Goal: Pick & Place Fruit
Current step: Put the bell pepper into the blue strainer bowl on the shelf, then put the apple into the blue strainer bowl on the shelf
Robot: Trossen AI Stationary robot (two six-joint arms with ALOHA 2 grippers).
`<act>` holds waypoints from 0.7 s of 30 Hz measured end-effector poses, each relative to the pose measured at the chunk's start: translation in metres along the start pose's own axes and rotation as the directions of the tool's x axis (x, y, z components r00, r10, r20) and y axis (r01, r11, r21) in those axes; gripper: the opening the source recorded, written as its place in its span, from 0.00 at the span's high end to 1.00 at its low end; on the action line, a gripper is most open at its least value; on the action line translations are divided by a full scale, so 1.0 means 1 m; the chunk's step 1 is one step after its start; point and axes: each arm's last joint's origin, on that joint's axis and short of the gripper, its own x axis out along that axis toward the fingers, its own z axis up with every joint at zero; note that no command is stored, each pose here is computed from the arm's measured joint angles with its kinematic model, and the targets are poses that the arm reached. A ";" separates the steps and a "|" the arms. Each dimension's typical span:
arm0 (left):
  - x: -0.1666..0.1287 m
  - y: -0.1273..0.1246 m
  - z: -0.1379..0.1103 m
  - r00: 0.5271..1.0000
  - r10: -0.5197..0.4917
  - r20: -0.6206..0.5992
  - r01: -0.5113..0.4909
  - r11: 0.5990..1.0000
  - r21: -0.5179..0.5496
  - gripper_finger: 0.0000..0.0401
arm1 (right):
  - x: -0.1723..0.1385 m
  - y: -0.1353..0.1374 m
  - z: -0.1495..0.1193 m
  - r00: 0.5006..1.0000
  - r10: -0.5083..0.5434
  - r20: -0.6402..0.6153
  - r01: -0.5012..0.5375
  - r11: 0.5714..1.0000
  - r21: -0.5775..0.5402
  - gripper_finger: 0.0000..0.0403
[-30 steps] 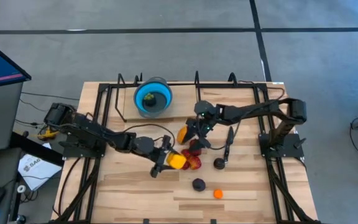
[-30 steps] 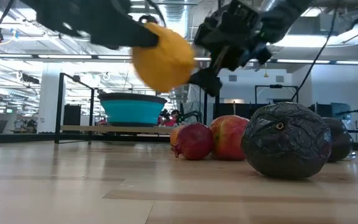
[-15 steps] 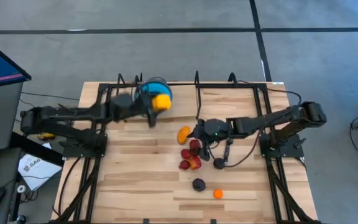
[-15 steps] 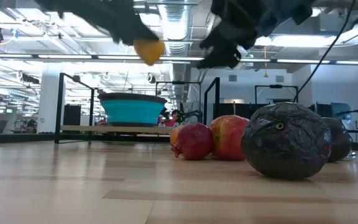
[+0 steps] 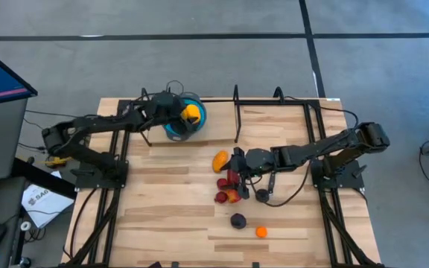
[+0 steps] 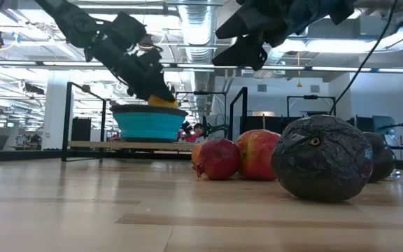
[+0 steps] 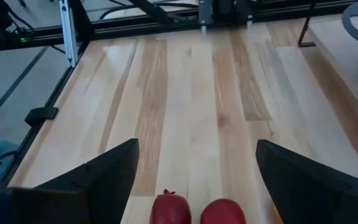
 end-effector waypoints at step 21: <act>-0.013 -0.002 0.014 0.989 0.122 0.088 -0.127 0.991 0.051 0.09 | -0.007 0.001 -0.005 0.997 -0.035 -0.072 0.036 0.999 0.015 0.21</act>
